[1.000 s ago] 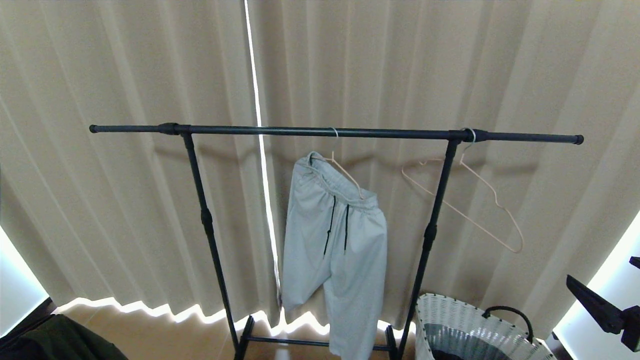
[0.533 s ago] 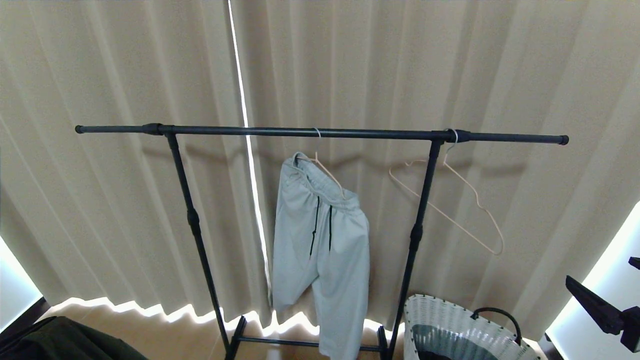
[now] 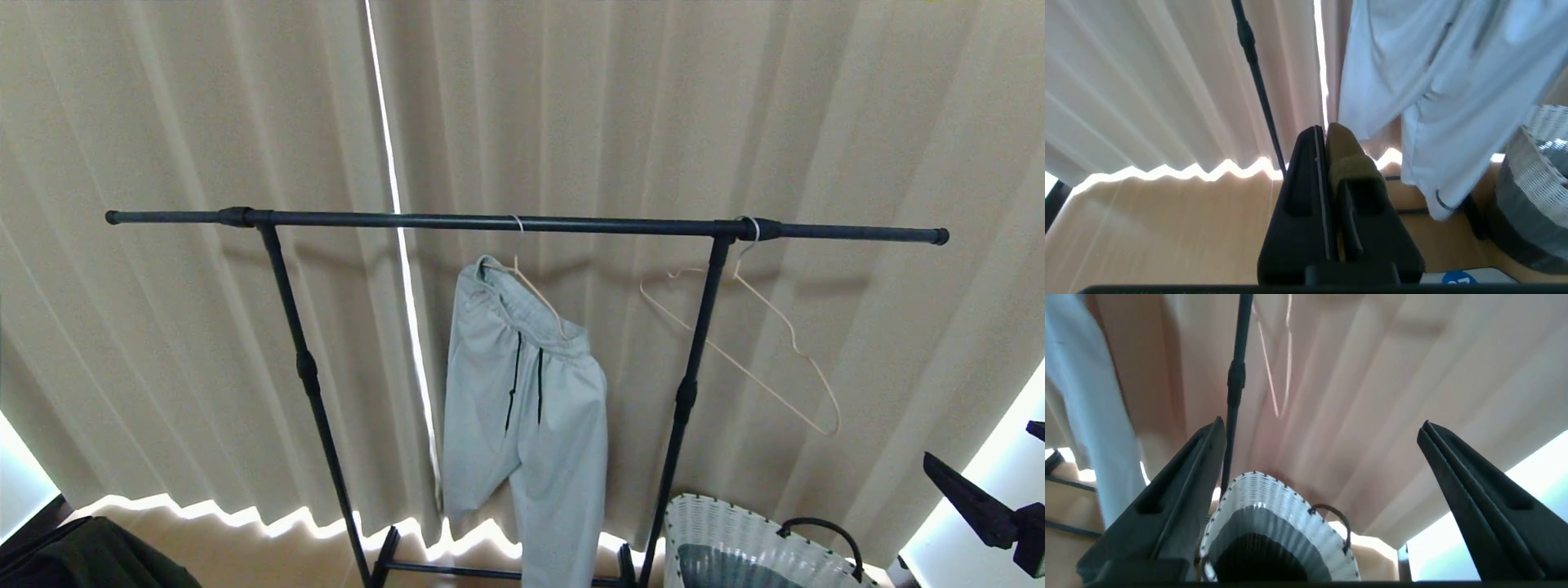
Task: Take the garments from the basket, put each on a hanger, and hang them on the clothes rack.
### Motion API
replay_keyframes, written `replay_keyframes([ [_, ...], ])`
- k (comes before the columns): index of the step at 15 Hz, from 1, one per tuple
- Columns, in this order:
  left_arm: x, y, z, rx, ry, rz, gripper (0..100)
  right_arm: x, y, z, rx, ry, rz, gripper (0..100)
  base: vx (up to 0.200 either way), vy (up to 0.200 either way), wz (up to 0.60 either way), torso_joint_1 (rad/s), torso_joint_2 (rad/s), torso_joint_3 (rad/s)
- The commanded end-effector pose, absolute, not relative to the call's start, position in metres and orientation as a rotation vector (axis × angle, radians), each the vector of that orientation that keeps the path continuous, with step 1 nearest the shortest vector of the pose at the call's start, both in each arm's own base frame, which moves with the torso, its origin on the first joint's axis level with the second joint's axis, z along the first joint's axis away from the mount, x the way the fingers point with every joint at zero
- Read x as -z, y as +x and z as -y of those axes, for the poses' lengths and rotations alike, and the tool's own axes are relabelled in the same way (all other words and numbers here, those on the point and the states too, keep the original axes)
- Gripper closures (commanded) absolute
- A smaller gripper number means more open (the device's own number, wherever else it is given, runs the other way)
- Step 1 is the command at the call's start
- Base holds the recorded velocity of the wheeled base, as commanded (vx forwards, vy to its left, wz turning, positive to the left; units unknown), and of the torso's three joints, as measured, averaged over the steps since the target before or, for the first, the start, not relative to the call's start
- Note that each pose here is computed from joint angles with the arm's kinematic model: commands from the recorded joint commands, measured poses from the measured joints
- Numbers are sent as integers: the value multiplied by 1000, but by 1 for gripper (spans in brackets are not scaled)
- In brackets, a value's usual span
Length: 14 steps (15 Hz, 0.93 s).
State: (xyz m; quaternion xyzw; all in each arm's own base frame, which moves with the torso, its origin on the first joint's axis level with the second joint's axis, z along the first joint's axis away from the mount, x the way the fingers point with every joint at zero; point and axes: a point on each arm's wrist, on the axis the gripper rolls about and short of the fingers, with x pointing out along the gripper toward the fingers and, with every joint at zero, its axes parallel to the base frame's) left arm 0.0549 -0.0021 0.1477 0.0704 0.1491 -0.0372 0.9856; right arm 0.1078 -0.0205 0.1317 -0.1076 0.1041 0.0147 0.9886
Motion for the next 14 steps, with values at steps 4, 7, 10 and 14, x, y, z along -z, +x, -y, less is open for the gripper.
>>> replay_keyframes([
  [4, -149, 55, 2, 76, 142, -292, 100, -129, 107, 20, -36, -243, -218, 0, 200, 0, 0, 7, 6, 1],
  [7, -147, 52, 4, 112, 148, -283, 100, -128, 108, 20, -48, -250, -228, 0, 0, 0, 0, 0, 0, 0],
  [10, -143, 44, 10, 247, 160, -253, 100, -136, 128, 21, -89, -248, -242, 0, 0, 0, 0, 0, 0, 0],
  [14, -141, 38, 10, 270, 164, -225, 100, -172, 161, 15, -195, -216, -422, 0, 0, 0, 0, 0, 0, 0],
])
